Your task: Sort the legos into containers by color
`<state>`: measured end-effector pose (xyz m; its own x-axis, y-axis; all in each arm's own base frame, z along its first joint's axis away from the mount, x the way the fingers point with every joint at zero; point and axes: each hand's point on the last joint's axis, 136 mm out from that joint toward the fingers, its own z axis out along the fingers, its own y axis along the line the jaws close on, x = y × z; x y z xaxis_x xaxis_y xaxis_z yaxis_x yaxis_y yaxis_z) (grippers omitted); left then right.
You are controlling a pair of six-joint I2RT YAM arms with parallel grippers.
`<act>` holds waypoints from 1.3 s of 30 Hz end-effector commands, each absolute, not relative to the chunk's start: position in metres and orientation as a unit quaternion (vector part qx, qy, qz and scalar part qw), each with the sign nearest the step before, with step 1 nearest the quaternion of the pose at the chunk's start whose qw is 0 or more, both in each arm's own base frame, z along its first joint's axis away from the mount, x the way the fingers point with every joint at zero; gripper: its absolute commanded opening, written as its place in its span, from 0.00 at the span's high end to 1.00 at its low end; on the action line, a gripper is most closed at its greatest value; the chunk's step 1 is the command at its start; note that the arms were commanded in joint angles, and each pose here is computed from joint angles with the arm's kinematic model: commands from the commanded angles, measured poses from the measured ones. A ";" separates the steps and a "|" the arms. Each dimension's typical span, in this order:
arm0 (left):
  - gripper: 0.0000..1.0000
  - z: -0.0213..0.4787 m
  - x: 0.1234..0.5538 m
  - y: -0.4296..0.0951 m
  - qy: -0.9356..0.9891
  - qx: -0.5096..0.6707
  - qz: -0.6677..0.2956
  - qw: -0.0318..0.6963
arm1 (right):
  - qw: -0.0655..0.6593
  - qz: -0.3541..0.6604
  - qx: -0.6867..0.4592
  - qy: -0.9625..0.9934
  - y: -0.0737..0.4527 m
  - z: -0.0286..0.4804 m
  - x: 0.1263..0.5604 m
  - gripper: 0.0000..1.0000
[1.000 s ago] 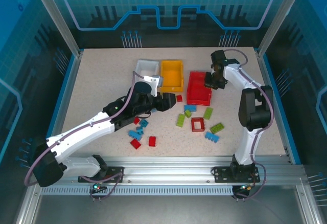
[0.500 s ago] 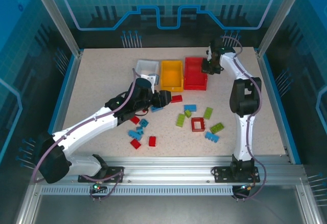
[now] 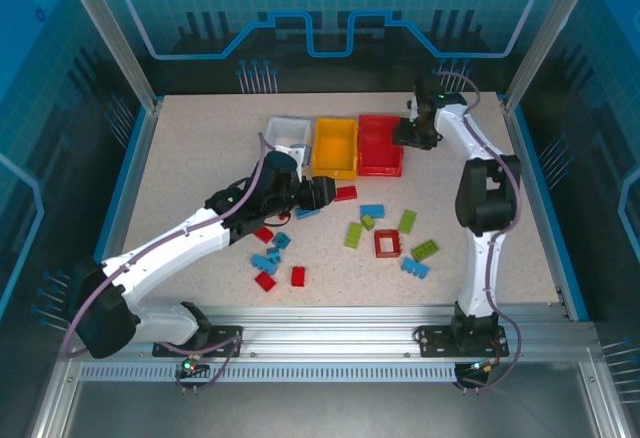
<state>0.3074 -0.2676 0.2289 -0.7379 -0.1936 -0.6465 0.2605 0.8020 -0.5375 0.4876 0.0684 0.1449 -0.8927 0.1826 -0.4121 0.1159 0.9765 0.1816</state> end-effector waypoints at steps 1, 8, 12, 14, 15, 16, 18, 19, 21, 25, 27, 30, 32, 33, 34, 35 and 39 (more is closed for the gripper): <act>0.37 0.249 0.294 -0.284 0.867 0.035 -0.344 0.358 | 0.272 0.057 0.153 0.949 0.048 0.198 0.443 0.49; 0.31 0.245 0.247 -0.324 0.864 0.111 -0.354 0.340 | 0.223 0.090 0.296 0.925 0.039 0.162 0.313 0.43; 0.27 0.238 0.218 -0.338 0.858 0.142 -0.354 0.344 | 0.198 0.125 0.344 0.909 0.044 0.129 0.267 0.38; 0.26 0.230 0.208 -0.341 0.856 0.142 -0.362 0.342 | 0.175 0.129 0.363 0.906 0.045 0.105 0.251 0.36; 0.24 0.226 0.204 -0.343 0.854 0.143 -0.367 0.341 | 0.165 0.129 0.369 0.905 0.045 0.095 0.247 0.35; 0.24 0.223 0.200 -0.345 0.852 0.144 -0.371 0.340 | 0.157 0.132 0.372 0.906 0.046 0.087 0.245 0.34; 0.22 0.219 0.193 -0.347 0.852 0.152 -0.370 0.337 | 0.137 0.131 0.382 0.904 0.046 0.071 0.241 0.34; 0.21 0.218 0.191 -0.348 0.852 0.157 -0.368 0.336 | 0.132 0.135 0.383 0.904 0.048 0.066 0.241 0.34; 0.21 0.217 0.189 -0.348 0.852 0.163 -0.367 0.336 | 0.124 0.133 0.389 0.903 0.048 0.056 0.242 0.34; 0.20 0.219 0.188 -0.347 0.846 0.167 -0.373 0.342 | 0.108 0.136 0.402 0.899 0.050 0.040 0.247 0.38; 0.21 0.221 0.188 -0.347 0.844 0.168 -0.374 0.346 | 0.099 0.134 0.407 0.898 0.051 0.032 0.247 0.40; 0.20 0.224 0.188 -0.349 0.842 0.169 -0.377 0.346 | 0.079 0.118 0.417 0.898 0.049 0.022 0.241 0.43; 0.21 0.225 0.188 -0.350 0.840 0.169 -0.381 0.346 | 0.070 0.112 0.424 0.896 0.048 0.017 0.237 0.45; 0.21 0.227 0.188 -0.352 0.839 0.170 -0.384 0.346 | 0.068 0.111 0.427 0.895 0.048 0.017 0.236 0.46; 0.21 0.227 0.187 -0.352 0.839 0.171 -0.384 0.345 | 0.067 0.110 0.428 0.895 0.048 0.016 0.235 0.46; 0.21 0.227 0.187 -0.353 0.839 0.172 -0.384 0.345 | 0.070 0.109 0.429 0.894 0.047 0.016 0.235 0.47; 0.21 0.229 0.188 -0.352 0.839 0.171 -0.382 0.348 | 0.072 0.104 0.427 0.895 0.045 0.014 0.236 0.60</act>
